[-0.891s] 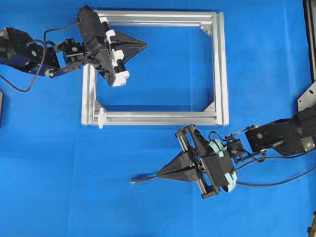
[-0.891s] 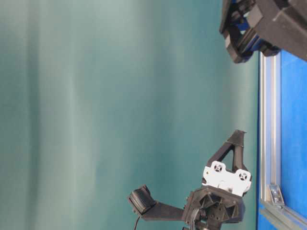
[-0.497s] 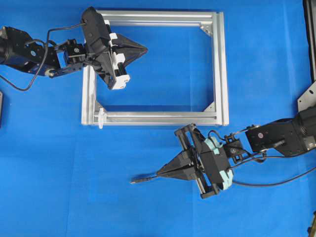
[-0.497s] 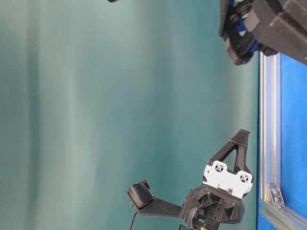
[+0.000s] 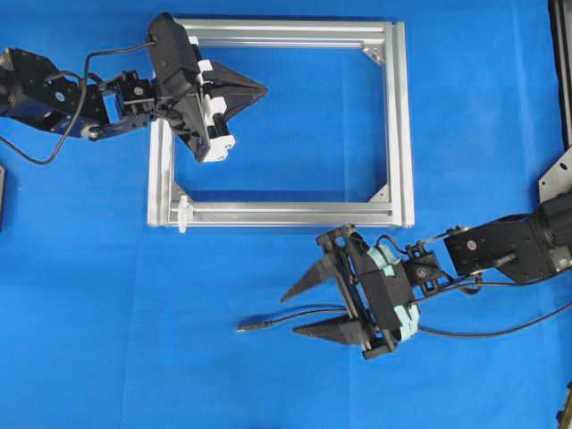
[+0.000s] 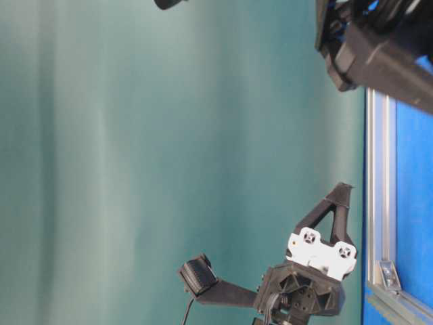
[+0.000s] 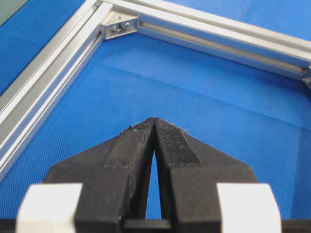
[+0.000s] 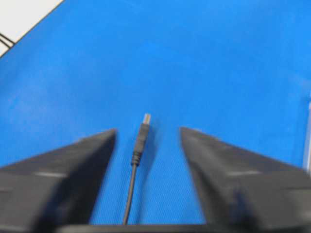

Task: Insert the wire through the string loop located on the left side.
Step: 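Open the right gripper above the black USB cable plug end, then lower the right gripper around the cable near the USB plug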

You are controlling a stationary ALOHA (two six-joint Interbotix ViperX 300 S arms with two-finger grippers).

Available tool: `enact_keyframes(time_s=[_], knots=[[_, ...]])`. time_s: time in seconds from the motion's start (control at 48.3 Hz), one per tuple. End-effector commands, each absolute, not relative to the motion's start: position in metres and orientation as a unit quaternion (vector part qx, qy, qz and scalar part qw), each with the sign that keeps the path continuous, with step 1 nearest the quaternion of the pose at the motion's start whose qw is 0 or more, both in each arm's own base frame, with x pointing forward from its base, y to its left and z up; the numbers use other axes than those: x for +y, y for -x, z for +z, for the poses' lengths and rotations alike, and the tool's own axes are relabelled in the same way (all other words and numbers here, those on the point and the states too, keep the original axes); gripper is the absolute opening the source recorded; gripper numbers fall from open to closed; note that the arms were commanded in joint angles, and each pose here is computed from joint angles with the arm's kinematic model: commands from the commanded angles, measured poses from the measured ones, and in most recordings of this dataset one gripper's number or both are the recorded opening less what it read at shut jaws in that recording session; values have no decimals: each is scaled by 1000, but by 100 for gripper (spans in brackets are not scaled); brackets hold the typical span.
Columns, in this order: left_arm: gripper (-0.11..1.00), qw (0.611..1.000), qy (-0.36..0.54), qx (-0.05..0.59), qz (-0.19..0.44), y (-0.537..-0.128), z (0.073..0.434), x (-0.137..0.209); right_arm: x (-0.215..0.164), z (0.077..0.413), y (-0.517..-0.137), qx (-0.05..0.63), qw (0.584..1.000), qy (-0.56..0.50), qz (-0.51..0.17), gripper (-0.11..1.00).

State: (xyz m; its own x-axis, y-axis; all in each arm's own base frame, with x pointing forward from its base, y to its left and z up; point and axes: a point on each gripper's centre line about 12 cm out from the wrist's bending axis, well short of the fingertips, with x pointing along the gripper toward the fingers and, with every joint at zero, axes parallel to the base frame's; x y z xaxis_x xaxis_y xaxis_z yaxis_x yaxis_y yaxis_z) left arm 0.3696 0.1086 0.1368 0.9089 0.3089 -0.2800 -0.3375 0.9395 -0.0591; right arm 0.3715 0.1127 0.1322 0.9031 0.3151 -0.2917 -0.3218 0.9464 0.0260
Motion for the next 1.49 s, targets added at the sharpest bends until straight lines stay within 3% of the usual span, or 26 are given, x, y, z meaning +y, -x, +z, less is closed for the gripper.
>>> enact_keyframes(time_s=[0.0, 0.062, 0.104, 0.207, 0.621, 1.181, 1.346, 1.471], knots=[[0, 979, 50, 113, 164, -371, 152, 108, 115, 150, -375, 125, 979, 5, 162, 73], [0, 979, 50, 112, 164, -371, 153, 108, 114, 149, -375, 130, 979, 2, 159, 88], [0, 979, 50, 112, 164, -371, 153, 108, 114, 147, -375, 135, 978, 0, 156, 93], [0, 979, 50, 112, 164, -371, 153, 108, 113, 144, -375, 144, 978, -7, 149, 86], [0, 978, 51, 114, 164, -371, 152, 108, 125, 100, -386, 191, 973, -35, 125, 87], [0, 978, 51, 120, 164, -368, 149, 107, 127, 80, -393, 210, 970, -45, 114, 85], [0, 978, 52, 119, 165, -367, 150, 108, 128, 81, -394, 205, 971, -45, 115, 73], [0, 978, 52, 120, 165, -367, 149, 108, 128, 80, -393, 207, 971, -44, 116, 36]])
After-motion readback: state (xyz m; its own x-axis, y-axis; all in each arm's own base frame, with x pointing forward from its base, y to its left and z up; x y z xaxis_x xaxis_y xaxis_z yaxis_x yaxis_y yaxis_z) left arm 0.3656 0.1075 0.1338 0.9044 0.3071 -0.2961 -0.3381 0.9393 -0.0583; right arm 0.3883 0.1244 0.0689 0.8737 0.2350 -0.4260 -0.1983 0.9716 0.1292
